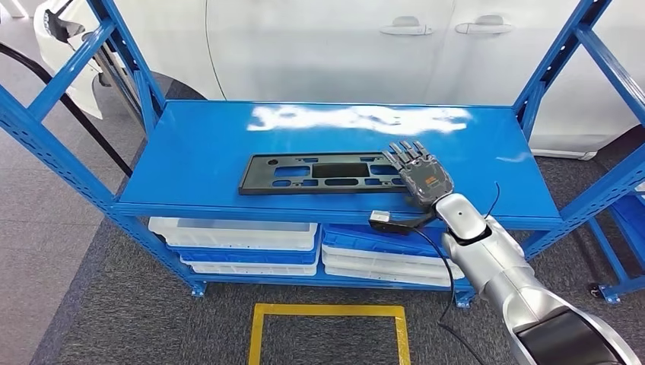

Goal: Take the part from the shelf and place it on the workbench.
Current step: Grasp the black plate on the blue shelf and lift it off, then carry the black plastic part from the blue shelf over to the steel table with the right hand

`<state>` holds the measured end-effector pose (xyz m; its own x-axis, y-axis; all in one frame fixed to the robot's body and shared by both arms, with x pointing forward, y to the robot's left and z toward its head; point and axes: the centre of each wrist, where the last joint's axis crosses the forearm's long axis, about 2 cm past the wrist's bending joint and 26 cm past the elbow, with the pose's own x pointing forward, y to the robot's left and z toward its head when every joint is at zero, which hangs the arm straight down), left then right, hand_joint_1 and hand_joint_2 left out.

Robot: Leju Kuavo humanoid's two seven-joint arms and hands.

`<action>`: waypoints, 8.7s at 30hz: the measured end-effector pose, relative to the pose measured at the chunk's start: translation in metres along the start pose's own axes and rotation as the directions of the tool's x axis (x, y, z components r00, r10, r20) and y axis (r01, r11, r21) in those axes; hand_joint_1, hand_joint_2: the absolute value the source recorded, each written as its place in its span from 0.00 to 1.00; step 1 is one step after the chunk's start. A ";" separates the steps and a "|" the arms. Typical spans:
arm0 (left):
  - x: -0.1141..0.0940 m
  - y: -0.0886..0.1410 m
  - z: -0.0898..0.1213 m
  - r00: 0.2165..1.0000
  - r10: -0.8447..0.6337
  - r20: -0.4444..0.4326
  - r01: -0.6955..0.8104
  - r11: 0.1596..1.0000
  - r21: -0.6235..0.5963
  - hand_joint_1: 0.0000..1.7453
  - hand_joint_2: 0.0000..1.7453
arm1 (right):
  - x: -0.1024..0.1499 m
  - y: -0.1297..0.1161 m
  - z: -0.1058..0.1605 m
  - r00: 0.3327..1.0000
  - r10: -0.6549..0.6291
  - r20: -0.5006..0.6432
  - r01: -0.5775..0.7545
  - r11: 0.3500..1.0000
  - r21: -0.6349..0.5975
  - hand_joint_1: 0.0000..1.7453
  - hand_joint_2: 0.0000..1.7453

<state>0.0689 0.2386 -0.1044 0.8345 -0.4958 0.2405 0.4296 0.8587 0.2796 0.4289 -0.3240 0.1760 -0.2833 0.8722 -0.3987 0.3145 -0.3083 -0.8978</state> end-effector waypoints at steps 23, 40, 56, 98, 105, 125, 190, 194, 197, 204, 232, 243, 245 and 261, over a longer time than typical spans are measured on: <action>0.001 0.000 0.000 1.000 0.001 0.005 -0.001 1.000 0.002 0.00 0.00 | -0.007 0.004 -0.006 0.986 0.111 0.121 -0.124 0.987 0.107 0.82 1.00; 0.001 0.001 0.000 1.000 0.001 0.007 -0.001 1.000 0.000 0.00 0.00 | -0.011 0.000 -0.012 0.983 0.104 0.148 -0.120 0.988 0.102 1.00 1.00; 0.002 0.001 0.000 1.000 0.002 0.011 -0.002 1.000 -0.002 0.00 0.00 | -0.014 -0.001 -0.013 0.982 0.101 0.157 -0.119 0.987 0.110 1.00 1.00; 0.000 0.002 -0.001 0.996 -0.038 0.077 0.037 0.999 0.014 0.00 1.00 | 0.101 -0.063 0.142 -0.194 -0.788 0.584 0.979 -0.115 0.171 1.00 1.00; -0.001 0.002 -0.001 0.998 -0.017 0.067 0.017 1.000 0.009 0.00 1.00 | 0.115 -0.060 0.158 -0.196 -0.806 0.559 0.979 -0.126 0.163 1.00 1.00; 0.001 0.005 -0.001 1.000 -0.008 0.009 0.008 1.000 0.030 0.00 1.00 | 0.136 -0.056 0.177 -0.218 -0.867 0.448 0.975 -0.176 0.132 1.00 1.00; -0.003 0.001 0.000 0.999 -0.034 0.025 0.034 0.999 -0.005 0.00 1.00 | 0.120 -0.068 0.170 -0.182 -0.880 0.438 0.979 -0.206 -0.006 1.00 1.00; -0.003 0.000 0.000 0.999 -0.033 0.029 0.033 0.999 0.000 0.00 1.00 | 0.119 -0.066 0.173 -0.195 -0.881 0.430 0.976 -0.218 -0.005 1.00 1.00; -0.004 0.000 0.000 0.999 -0.033 0.031 0.033 0.999 0.004 0.00 1.00 | 0.119 -0.064 0.174 -0.199 -0.883 0.424 0.975 -0.222 -0.005 1.00 1.00; -0.003 0.001 0.000 0.998 -0.047 0.030 0.047 0.999 0.007 0.00 1.00 | 0.118 -0.062 0.176 -0.203 -0.881 0.428 0.973 -0.232 -0.016 1.00 1.00; -0.002 0.007 -0.002 0.997 -0.079 0.009 0.079 0.997 -0.006 0.00 1.00 | 0.124 -0.069 0.224 -0.176 -0.909 0.378 0.965 -0.234 -0.116 1.00 1.00; 0.006 0.004 -0.001 0.998 -0.056 0.023 0.056 0.998 0.001 0.00 1.00 | 0.123 -0.079 0.227 -0.161 -0.904 0.397 0.964 -0.230 -0.132 1.00 1.00; 0.006 0.003 -0.001 0.998 -0.052 0.025 0.051 0.999 0.006 0.00 1.00 | 0.121 -0.078 0.226 -0.161 -0.902 0.402 0.964 -0.231 -0.133 1.00 1.00; 0.003 -0.007 0.002 0.999 -0.040 -0.013 0.040 0.999 -0.009 0.00 1.00 | 0.115 -0.076 0.222 -0.145 -0.901 0.409 0.963 -0.224 -0.151 1.00 1.00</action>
<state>0.0681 0.2309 -0.1037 0.8209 -0.5281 0.2175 0.4656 0.8393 0.2806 0.1713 -0.2849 0.1574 -0.6131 -0.0043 0.7900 -0.2063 0.9662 -0.1548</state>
